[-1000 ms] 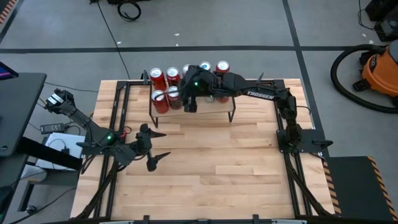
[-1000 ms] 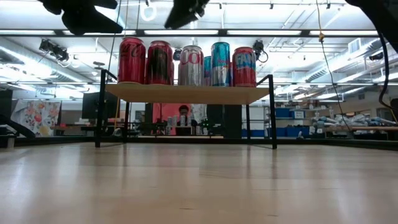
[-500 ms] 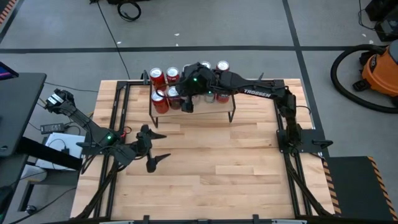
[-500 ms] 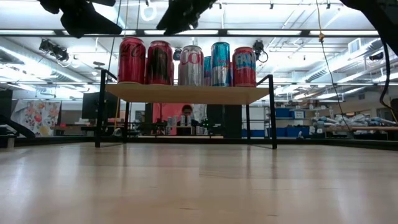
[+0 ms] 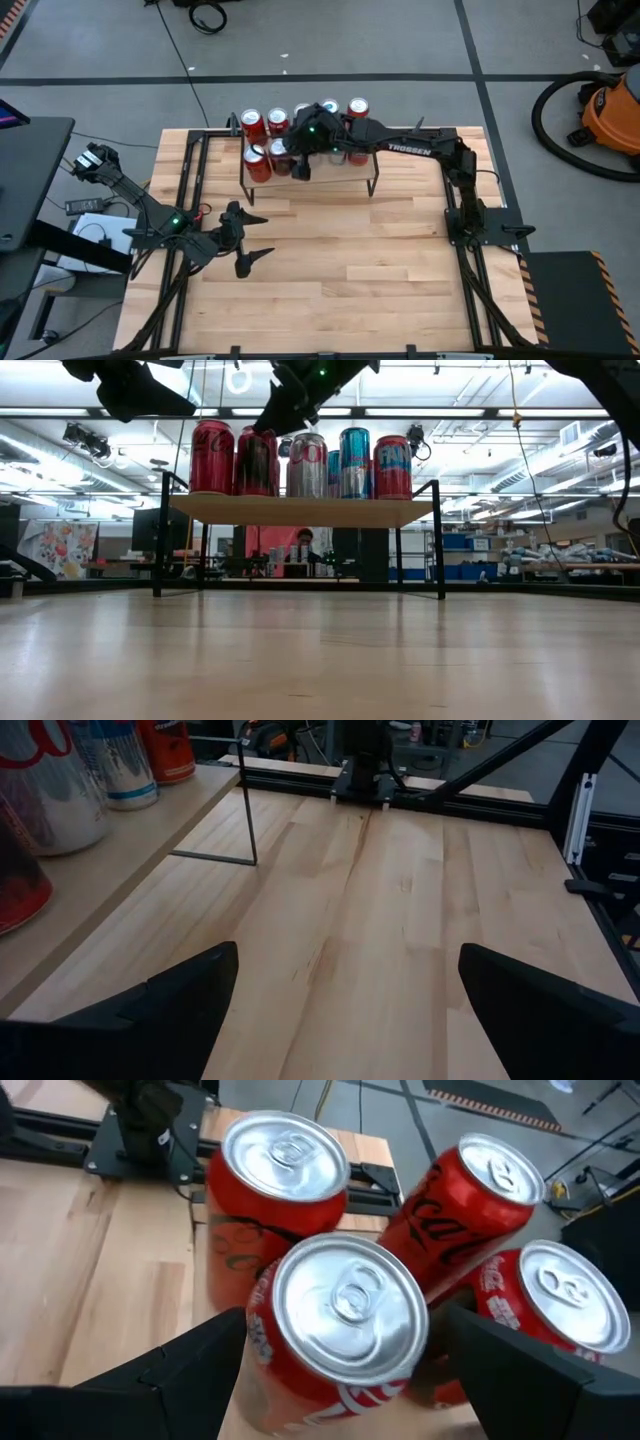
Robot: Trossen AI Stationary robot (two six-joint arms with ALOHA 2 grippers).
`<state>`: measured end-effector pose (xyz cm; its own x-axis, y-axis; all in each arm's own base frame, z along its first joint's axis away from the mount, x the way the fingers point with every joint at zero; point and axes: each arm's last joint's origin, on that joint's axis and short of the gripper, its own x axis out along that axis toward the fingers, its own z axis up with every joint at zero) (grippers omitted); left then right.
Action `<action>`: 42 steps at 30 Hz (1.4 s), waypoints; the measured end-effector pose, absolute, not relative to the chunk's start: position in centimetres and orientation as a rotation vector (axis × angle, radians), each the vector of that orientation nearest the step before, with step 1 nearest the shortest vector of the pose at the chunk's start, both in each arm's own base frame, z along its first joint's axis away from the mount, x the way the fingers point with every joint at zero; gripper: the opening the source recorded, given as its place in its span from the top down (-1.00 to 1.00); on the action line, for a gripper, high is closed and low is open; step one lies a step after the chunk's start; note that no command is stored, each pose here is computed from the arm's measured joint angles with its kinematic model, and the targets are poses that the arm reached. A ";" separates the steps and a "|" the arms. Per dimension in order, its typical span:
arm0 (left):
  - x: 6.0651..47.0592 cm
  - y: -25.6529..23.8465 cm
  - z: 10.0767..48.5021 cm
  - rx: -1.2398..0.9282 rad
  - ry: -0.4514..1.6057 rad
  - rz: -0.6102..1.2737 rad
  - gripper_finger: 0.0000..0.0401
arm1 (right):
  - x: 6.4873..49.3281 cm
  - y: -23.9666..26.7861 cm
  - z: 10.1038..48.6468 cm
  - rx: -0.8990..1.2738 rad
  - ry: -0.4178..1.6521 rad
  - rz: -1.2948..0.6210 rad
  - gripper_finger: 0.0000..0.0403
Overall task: Place canned beverage on shelf
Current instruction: Adjust the white soda can on the shelf
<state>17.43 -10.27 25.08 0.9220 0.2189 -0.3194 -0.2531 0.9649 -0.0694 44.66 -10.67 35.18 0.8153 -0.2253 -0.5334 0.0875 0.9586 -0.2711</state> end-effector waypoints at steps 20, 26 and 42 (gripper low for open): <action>17.4 -10.3 25.1 -0.111 0.316 0.240 -0.95 | 44.4 -11.7 35.2 -0.041 0.572 -0.164 -0.71; 17.4 -10.3 25.1 -0.111 0.316 0.241 -0.95 | 44.4 -11.7 35.2 -0.040 0.572 -0.164 -0.55; 17.4 -10.3 25.1 -0.121 0.315 0.242 -0.95 | 44.2 -11.7 35.2 -0.034 0.585 -0.162 -0.35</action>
